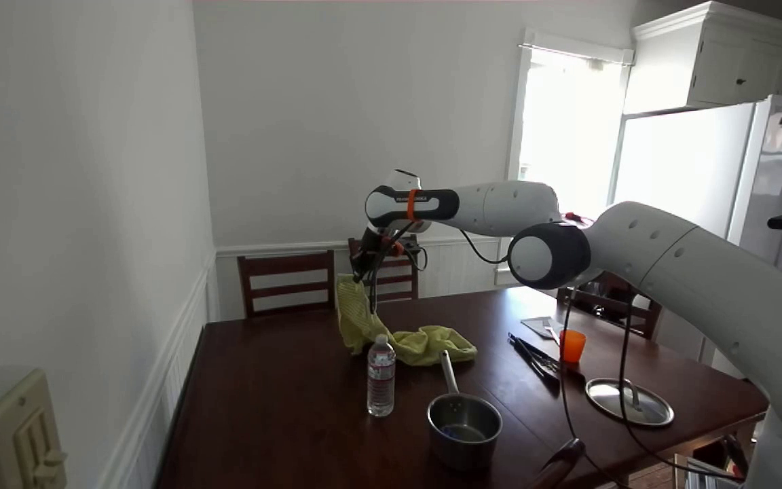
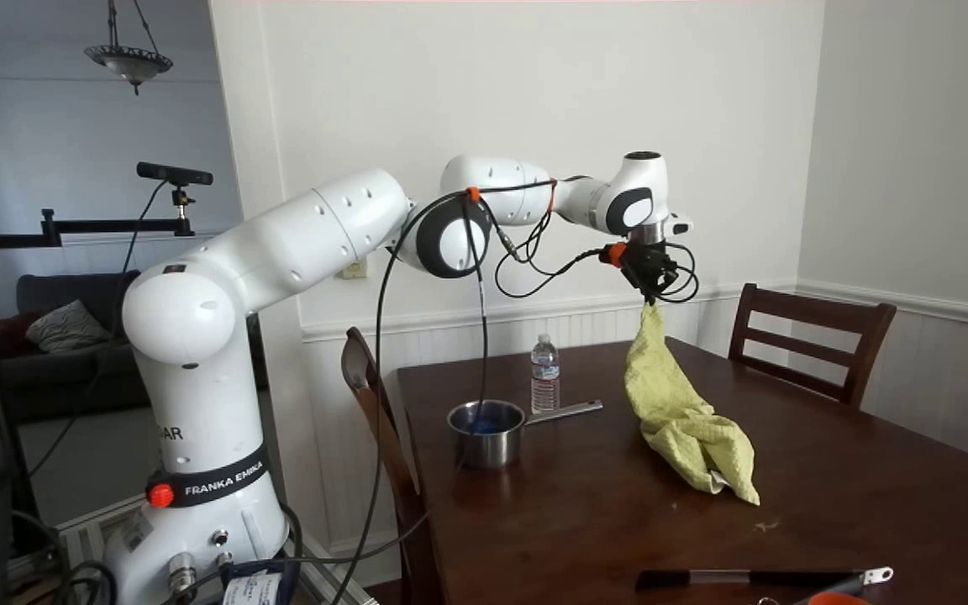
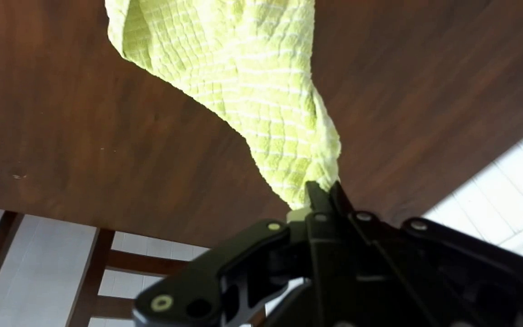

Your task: Pick up the light green towel and spread it evenly on the table

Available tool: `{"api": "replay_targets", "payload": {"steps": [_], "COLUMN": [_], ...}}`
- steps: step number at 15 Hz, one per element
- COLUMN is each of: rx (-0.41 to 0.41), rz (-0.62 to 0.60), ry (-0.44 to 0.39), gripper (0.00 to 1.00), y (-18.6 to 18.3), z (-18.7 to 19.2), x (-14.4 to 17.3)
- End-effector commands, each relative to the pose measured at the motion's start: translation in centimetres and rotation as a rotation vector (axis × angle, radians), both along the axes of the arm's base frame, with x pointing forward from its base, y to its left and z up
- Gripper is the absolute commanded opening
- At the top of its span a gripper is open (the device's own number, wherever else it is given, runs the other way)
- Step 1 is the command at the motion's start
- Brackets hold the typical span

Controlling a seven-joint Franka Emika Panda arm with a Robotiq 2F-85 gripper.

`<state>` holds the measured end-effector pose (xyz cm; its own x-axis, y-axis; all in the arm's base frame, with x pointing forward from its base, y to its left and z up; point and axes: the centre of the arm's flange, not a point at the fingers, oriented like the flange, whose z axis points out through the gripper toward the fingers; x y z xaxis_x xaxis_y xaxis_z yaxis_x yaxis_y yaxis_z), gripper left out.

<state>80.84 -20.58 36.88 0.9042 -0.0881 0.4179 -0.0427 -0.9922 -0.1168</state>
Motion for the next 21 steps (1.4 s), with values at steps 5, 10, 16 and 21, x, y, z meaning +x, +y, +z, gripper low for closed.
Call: {"api": "replay_targets", "payload": {"steps": [5, 10, 16, 21], "rx": [0.163, 0.014, -0.168, -0.113], "rz": [0.156, 0.04, -0.208, -0.377], "ry": [-0.053, -0.013, 0.051, 0.237], "gripper": [0.01, 0.5, 0.91, 1.0], "y": [3.0, 2.5, -7.3, -16.0], "z": [-0.9, -0.4, -2.1, -6.2], "x": [0.8, -1.1, -7.5, -12.4]}}
